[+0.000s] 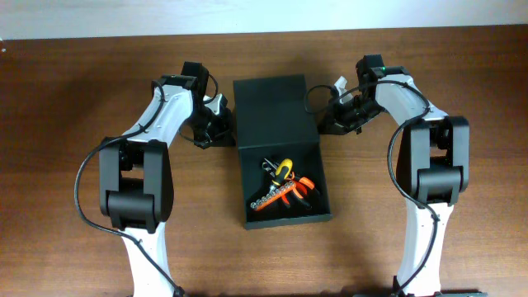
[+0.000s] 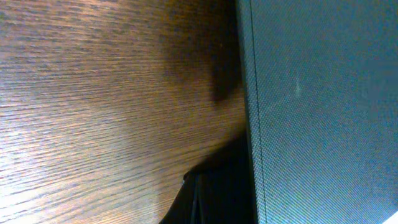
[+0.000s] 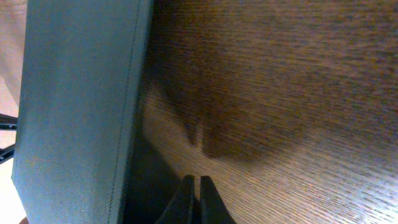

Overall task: Pack container
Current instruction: 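Move both grippers to the lid edges on either side of the box, then swing the lid over the box with both grippers to close it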

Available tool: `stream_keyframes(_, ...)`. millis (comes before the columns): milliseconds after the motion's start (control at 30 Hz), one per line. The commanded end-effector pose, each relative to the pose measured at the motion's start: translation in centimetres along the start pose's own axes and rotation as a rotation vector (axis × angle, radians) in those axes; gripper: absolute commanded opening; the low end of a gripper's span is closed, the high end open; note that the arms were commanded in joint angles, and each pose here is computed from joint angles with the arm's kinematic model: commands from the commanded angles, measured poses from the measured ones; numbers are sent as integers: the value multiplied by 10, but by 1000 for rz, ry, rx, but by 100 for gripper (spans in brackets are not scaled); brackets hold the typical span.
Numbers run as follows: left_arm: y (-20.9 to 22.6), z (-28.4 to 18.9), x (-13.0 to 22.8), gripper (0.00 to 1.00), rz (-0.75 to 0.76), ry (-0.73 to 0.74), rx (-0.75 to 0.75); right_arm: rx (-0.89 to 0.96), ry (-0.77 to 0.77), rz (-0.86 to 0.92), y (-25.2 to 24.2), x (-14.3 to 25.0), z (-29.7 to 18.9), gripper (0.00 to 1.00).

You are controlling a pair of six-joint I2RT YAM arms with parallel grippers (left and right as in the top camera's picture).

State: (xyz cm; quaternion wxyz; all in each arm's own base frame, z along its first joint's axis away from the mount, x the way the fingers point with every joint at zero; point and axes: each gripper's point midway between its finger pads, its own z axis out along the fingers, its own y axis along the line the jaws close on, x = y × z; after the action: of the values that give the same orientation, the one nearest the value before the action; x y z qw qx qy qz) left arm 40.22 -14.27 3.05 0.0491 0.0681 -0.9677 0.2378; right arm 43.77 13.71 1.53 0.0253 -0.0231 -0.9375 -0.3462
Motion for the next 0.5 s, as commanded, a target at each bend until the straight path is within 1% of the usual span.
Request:
stream_keyframes(0, -1, 0, 3, 2, -1, 7, 5, -10, 29, 15, -1, 6, 10, 4)
stream_keyframes(233, -2, 0, -3, 2, 11, -14, 12, -19, 26, 10, 1, 5, 10, 4)
stream_keyframes(467, -7, 0, -9, 2, 26, -35, 34, -109, 19, -5, 16, 2, 10, 4)
